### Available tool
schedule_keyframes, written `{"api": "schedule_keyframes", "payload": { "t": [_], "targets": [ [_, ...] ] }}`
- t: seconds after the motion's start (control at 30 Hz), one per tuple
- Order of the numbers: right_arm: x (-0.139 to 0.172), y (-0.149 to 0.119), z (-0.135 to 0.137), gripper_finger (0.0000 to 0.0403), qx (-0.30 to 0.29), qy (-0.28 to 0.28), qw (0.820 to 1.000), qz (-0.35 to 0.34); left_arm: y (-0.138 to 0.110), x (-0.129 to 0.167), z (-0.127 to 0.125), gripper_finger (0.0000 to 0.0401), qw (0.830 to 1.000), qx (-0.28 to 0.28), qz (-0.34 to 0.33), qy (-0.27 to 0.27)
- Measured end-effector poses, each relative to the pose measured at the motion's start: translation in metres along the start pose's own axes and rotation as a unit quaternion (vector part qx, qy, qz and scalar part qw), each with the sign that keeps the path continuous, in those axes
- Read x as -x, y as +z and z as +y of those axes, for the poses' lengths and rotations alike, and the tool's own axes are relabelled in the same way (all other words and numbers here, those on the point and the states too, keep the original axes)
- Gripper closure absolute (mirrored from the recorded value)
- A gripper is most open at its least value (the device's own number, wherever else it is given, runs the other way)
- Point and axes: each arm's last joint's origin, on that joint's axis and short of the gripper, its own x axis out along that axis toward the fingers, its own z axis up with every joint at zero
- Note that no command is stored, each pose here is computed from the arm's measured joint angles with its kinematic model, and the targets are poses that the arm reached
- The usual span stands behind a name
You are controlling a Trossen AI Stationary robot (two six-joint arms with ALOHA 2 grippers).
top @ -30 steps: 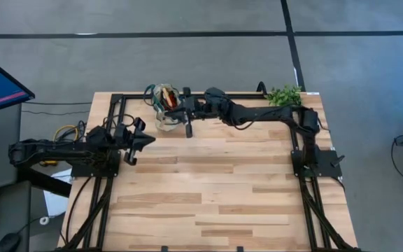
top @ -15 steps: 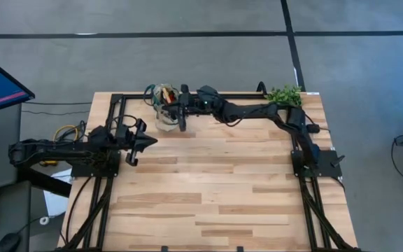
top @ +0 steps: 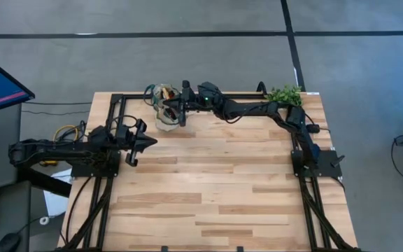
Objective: Pick & Place Garden tools in Gardening bag
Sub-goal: Put the brown trowel into the yellow gardening bag, then return to Home Position
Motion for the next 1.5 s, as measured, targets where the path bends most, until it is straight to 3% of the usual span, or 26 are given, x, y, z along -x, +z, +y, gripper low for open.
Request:
{"api": "schedule_keyframes", "payload": {
  "t": [0.23, 0.5, 0.73, 0.97, 1.1, 1.37, 1.5],
  "targets": [
    [0.0, -0.006, -0.001, 0.0403, -0.019, -0.002, 0.999, 0.027, 0.0, 0.0, 0.0, 0.04, 1.0, 0.0, 0.0, 0.0],
    [-0.006, -0.041, 0.007, 0.0403, -0.052, 0.006, 0.993, 0.109, 0.0, 0.0, 0.0, 0.04, 1.0, -0.001, 0.001, 0.0],
    [-0.013, -0.066, 0.01, 0.0403, -0.067, 0.009, 0.992, 0.103, 0.0, 0.0, 0.0, 0.04, 1.0, -0.001, 0.001, 0.0],
    [-0.015, -0.061, 0.004, 0.0396, -0.076, 0.005, 0.993, 0.094, 0.0, 0.0, 0.0, 0.04, 1.0, -0.001, 0.001, 0.0],
    [-0.018, -0.042, 0.004, 0.0349, -0.071, 0.027, 0.992, 0.097, 0.0, 0.0, 0.0, 0.04, 1.0, -0.002, 0.001, 0.0],
    [-0.02, -0.015, 0.007, 0.0196, -0.066, 0.048, 0.985, 0.151, 0.0, 0.0, 0.0, 0.04, 1.0, -0.001, 0.001, 0.0],
    [-0.008, 0.008, 0.008, 0.018, -0.063, 0.049, 0.98, 0.182, 0.0, 0.0, 0.0, 0.04, 1.0, 0.0, 0.001, 0.0]
  ]
}}
